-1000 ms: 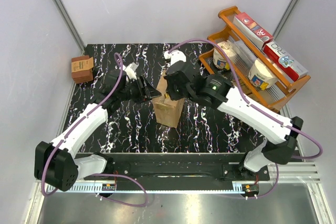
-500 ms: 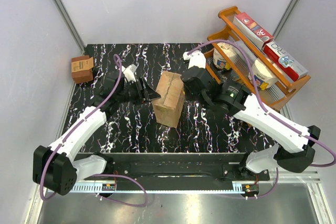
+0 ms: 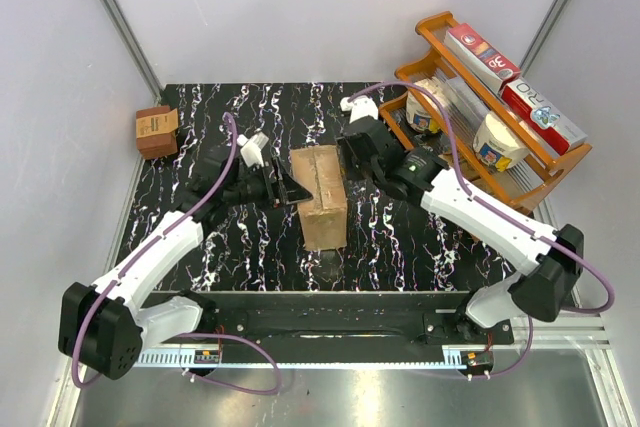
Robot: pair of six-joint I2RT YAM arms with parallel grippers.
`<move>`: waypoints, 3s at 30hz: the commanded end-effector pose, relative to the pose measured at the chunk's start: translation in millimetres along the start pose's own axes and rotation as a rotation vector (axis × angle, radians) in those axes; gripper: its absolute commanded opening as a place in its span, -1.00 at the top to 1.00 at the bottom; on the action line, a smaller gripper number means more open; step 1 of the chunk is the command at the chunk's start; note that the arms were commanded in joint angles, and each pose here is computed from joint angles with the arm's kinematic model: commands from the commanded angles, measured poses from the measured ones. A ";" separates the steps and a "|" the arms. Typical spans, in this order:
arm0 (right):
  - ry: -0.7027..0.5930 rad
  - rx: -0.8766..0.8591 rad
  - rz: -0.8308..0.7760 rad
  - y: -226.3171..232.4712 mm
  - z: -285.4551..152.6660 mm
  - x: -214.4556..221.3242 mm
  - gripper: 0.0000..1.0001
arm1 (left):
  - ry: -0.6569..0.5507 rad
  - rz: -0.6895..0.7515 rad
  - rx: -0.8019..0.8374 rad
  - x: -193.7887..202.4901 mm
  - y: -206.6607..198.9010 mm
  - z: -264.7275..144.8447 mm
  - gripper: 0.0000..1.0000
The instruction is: Unpack the express box
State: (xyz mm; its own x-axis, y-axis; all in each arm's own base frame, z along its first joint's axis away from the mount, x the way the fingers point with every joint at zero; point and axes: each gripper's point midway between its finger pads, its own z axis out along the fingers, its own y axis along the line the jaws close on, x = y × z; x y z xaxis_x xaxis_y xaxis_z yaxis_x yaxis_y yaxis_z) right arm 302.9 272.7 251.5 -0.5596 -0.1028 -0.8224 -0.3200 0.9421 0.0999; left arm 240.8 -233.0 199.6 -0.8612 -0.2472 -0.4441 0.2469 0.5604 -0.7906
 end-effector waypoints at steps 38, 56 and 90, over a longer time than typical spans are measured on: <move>-0.125 -0.440 -0.197 46.9 -105.9 -33.9 1.00 | -0.157 -0.406 -0.092 -0.9 -28.7 8.2 -0.85; -0.126 -0.314 -0.187 44.4 -90.3 -13.8 1.00 | -0.110 -0.449 -0.212 16.7 -13.3 18.6 -0.52; -0.154 -0.288 -0.178 55.1 -63.5 -14.3 1.00 | -0.117 -0.436 -0.194 18.8 -15.2 15.7 -0.48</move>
State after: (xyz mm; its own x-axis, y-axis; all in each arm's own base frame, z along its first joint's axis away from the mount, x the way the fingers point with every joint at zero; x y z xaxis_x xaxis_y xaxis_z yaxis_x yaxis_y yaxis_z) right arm 238.5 301.1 300.7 -0.3815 -0.2110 -0.9000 -0.6336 0.7686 0.0884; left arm 229.9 -259.6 191.6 -0.8126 -0.5677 -0.1317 -0.2317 0.5221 -0.8208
